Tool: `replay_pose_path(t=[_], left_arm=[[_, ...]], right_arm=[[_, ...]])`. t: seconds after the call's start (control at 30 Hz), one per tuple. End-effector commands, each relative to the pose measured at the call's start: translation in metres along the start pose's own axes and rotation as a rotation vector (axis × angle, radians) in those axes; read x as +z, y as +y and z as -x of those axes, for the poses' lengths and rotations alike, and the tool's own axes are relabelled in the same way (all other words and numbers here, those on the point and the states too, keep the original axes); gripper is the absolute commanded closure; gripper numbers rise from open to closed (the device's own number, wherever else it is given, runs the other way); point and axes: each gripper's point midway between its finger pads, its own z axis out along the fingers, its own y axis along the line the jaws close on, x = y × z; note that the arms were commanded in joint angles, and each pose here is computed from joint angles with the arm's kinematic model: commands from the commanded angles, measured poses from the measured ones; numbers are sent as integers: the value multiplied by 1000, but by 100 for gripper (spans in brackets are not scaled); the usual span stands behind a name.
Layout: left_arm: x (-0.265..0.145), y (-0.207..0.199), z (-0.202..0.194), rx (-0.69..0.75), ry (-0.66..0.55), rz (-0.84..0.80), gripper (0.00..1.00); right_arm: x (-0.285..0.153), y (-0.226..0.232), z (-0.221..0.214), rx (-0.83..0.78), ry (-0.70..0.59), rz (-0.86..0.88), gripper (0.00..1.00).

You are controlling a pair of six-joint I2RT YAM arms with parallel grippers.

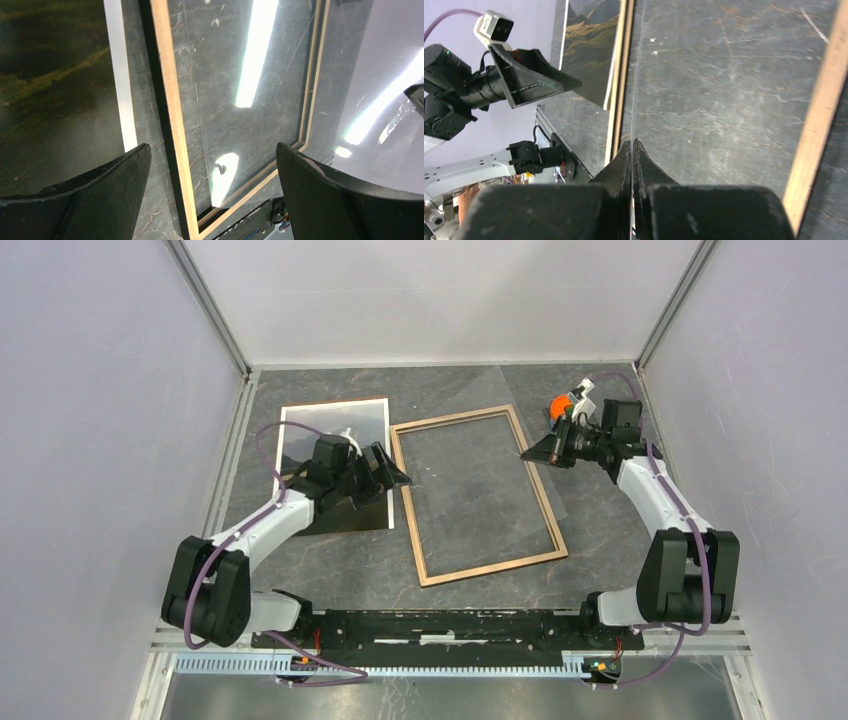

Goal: Put the photo into the frame

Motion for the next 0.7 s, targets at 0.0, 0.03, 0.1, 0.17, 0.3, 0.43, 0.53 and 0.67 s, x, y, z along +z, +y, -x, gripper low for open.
replay_pose_path(t=[0.0,0.03,0.1,0.17,0.3,0.43,0.53,0.67], left_arm=[[-25,-27,40,132,-109,-21,0],[-30,-29,46,146,-123,-12,0],[-41,-33,57,173,-157,5,0],[-53,-37,69,201,-196,29,0],[-73,-39,87,256,-253,95,0],[-82,-41,94,275,-281,113,0],[-84,-43,93,271,-284,105,0],[-83,-42,91,270,-278,100,0]], right_arm=[[-5,67,17,-96,-32,87,100],[-5,78,18,-109,-31,99,100],[-6,103,20,-129,-35,135,100],[-9,123,25,-138,-55,152,100],[-15,150,29,-143,-81,183,100],[-12,162,26,-108,-92,230,100],[-2,151,19,-56,-93,247,100],[17,122,6,-1,-76,217,100]])
